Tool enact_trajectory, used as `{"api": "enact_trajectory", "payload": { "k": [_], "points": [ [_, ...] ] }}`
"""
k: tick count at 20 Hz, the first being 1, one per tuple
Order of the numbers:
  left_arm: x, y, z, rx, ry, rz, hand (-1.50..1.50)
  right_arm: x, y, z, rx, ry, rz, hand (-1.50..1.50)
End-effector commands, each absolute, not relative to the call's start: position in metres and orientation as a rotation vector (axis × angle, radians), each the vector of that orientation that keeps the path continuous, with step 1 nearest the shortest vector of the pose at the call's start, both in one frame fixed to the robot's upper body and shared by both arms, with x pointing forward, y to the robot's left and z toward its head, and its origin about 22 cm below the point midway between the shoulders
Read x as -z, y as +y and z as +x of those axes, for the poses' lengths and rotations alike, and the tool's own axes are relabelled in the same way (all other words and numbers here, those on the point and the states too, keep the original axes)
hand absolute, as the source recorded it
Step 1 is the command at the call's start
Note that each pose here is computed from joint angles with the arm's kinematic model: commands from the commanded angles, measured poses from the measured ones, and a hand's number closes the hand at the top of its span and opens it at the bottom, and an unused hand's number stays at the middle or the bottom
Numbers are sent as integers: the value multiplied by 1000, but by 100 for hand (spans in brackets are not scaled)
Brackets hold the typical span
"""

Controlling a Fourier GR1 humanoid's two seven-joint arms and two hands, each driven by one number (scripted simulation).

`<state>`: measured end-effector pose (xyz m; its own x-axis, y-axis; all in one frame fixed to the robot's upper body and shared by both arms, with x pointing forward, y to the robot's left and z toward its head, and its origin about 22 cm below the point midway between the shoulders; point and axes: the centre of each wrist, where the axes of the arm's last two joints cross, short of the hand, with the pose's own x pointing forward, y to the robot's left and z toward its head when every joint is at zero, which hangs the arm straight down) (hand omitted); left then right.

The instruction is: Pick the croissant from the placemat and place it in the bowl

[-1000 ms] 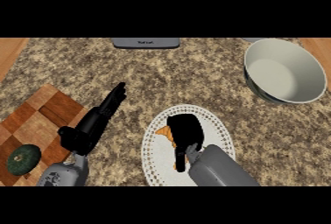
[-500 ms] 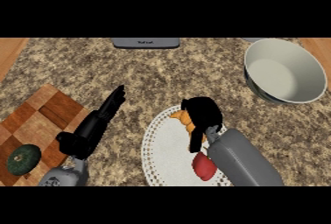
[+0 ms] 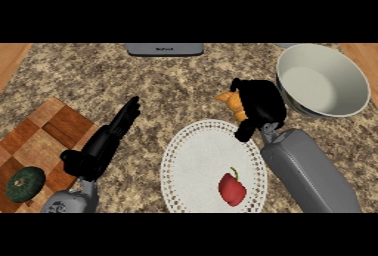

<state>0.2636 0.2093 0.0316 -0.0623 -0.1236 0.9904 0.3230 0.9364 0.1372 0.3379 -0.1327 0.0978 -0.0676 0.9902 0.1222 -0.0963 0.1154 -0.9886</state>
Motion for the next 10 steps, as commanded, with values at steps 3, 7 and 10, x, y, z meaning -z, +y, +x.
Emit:
{"api": "enact_trajectory", "payload": {
  "k": [3, 7, 10],
  "points": [
    [-22, 215, 261, 366, -1561, -159, 0, -159, -149, 329, -867, -1536, -1100, 150],
    [-34, 209, 267, 370, -1585, -134, 0, -182, -166, 325, -673, -1612, -1036, 150],
    [-39, 197, 266, 379, -1575, -172, 0, -183, -181, 343, -636, -1581, -1026, 150]
  ]
}}
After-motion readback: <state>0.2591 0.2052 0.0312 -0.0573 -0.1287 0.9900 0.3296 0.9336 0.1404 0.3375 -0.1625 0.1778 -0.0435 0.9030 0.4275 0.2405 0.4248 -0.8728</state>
